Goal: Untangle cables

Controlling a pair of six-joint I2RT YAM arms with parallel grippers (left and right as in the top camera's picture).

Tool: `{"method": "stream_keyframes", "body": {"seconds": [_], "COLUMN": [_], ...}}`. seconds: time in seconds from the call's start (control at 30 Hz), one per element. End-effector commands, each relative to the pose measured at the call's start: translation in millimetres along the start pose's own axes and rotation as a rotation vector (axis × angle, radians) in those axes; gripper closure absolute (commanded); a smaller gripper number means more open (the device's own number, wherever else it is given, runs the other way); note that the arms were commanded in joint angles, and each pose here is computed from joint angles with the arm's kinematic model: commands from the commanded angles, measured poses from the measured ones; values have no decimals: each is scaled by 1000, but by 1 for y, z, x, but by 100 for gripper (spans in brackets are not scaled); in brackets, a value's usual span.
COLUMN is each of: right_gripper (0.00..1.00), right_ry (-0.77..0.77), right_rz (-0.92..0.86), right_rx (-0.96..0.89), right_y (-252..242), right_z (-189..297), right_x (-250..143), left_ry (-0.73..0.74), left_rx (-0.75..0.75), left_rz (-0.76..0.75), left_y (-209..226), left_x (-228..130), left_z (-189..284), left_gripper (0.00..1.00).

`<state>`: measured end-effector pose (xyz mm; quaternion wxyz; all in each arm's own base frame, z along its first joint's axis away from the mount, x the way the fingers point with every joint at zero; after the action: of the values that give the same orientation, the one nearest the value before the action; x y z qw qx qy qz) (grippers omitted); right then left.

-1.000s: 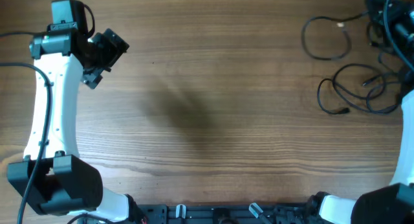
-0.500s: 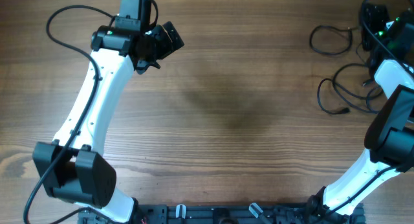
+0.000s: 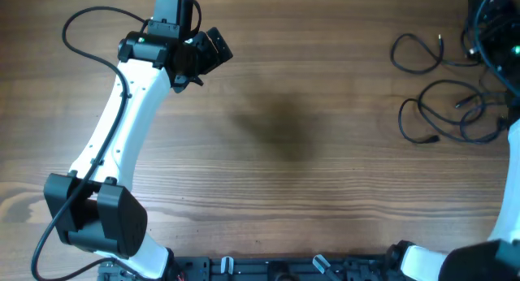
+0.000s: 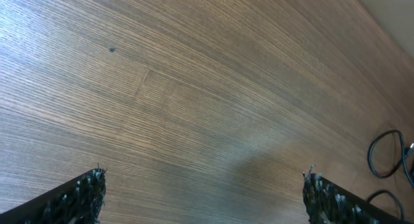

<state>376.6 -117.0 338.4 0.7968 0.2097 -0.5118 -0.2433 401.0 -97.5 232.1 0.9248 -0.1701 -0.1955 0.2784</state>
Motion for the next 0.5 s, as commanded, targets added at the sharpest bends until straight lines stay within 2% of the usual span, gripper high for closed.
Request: {"method": "stream_keyframes", "body": {"seconds": [0.0, 0.13, 0.2, 0.3, 0.47], "right_gripper": [0, 0, 0, 0, 0], "right_ry": [52, 201, 273, 327, 382], "right_rz": [205, 253, 197, 155, 129], "right_rx": [72, 49, 37, -66, -90], "right_y": [43, 70, 72, 58, 52], "right_z": [55, 96, 109, 113, 109], "right_x": [-20, -69, -87, -97, -105], "left_ry": [13, 13, 13, 13, 13], "left_rx": [0, 0, 0, 0, 0], "left_rz": [9, 9, 9, 9, 9], "left_y": [0, 0, 0, 0, 0], "left_x": [-2, -2, -2, -2, -2], "left_z": [-3, -3, -3, -3, -3], "left_gripper": [0, 0, 0, 0, 0]}}
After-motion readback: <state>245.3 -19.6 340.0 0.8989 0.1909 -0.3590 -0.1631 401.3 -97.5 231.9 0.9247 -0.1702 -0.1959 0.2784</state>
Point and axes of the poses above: each gripper's point midway between its finger pads, its own z axis back along the fingers, its own y axis along the line the jaws close on, x = y × z, the point moved 6 cm from there along z, back along the fingers, and after that the axes turned 6 degrees about z, right-handed, at the moved point
